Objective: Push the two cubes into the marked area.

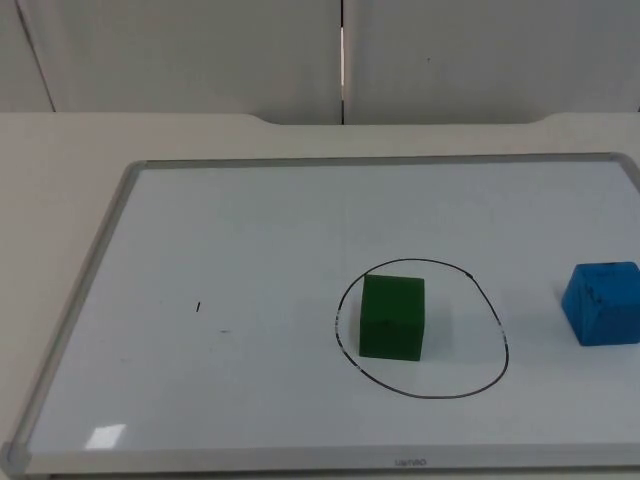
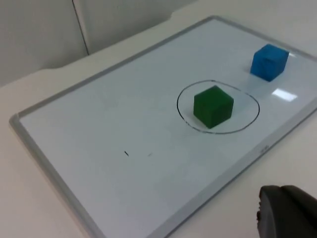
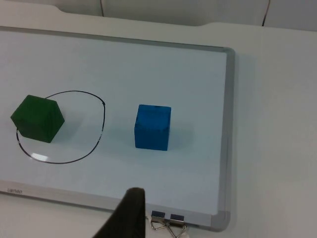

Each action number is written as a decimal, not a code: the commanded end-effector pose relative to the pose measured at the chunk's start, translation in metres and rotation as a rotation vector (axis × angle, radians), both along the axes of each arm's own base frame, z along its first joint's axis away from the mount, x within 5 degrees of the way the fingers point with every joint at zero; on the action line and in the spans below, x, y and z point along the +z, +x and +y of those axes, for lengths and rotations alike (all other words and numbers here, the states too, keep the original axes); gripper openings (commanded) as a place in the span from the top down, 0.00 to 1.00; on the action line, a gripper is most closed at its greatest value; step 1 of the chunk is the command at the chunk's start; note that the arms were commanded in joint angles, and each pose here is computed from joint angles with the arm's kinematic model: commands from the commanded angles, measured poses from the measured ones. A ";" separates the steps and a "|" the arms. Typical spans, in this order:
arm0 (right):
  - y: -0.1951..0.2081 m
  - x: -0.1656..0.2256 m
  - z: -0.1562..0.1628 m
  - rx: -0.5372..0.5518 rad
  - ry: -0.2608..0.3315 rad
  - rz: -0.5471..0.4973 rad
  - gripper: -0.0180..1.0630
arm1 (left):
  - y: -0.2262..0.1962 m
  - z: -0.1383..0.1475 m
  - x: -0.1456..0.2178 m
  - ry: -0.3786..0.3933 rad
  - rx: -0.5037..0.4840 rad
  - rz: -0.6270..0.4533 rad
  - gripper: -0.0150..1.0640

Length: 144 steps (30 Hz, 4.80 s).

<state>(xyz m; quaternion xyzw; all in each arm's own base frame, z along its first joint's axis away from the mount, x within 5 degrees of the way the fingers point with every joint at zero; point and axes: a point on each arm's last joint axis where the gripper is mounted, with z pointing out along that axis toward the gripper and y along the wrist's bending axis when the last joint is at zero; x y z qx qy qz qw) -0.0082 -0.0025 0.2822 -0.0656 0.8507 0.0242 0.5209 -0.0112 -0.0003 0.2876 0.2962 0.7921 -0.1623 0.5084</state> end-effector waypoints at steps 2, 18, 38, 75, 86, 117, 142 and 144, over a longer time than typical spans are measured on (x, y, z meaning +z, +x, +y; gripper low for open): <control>0.001 -0.002 0.000 -0.007 -0.001 -0.001 0.01 | 0.003 -0.003 -0.012 0.015 -0.005 0.045 0.99; 0.001 -0.002 0.000 -0.007 -0.001 -0.001 0.01 | 0.003 -0.003 -0.012 0.016 -0.005 0.046 0.99; 0.001 0.000 0.000 -0.013 0.017 -0.012 0.01 | 0.003 -0.003 -0.012 0.016 -0.005 0.046 0.99; 0.244 -0.006 0.033 -0.078 0.031 0.439 0.69 | 0.003 -0.002 -0.013 0.021 0.004 0.043 0.99; 0.283 -0.043 0.038 -0.067 0.022 0.427 0.98 | 0.004 -0.001 -0.013 0.017 0.017 0.047 0.99; 0.326 -0.161 0.045 -0.077 0.003 0.617 0.98 | 0.004 -0.001 -0.013 0.017 0.017 0.047 0.99; 0.325 -0.170 0.054 -0.114 0.056 0.645 0.98 | 0.004 -0.001 -0.013 0.017 0.017 0.047 0.99; 0.325 -0.170 0.054 -0.114 0.056 0.648 0.98 | 0.004 -0.001 -0.013 0.017 0.017 0.047 0.99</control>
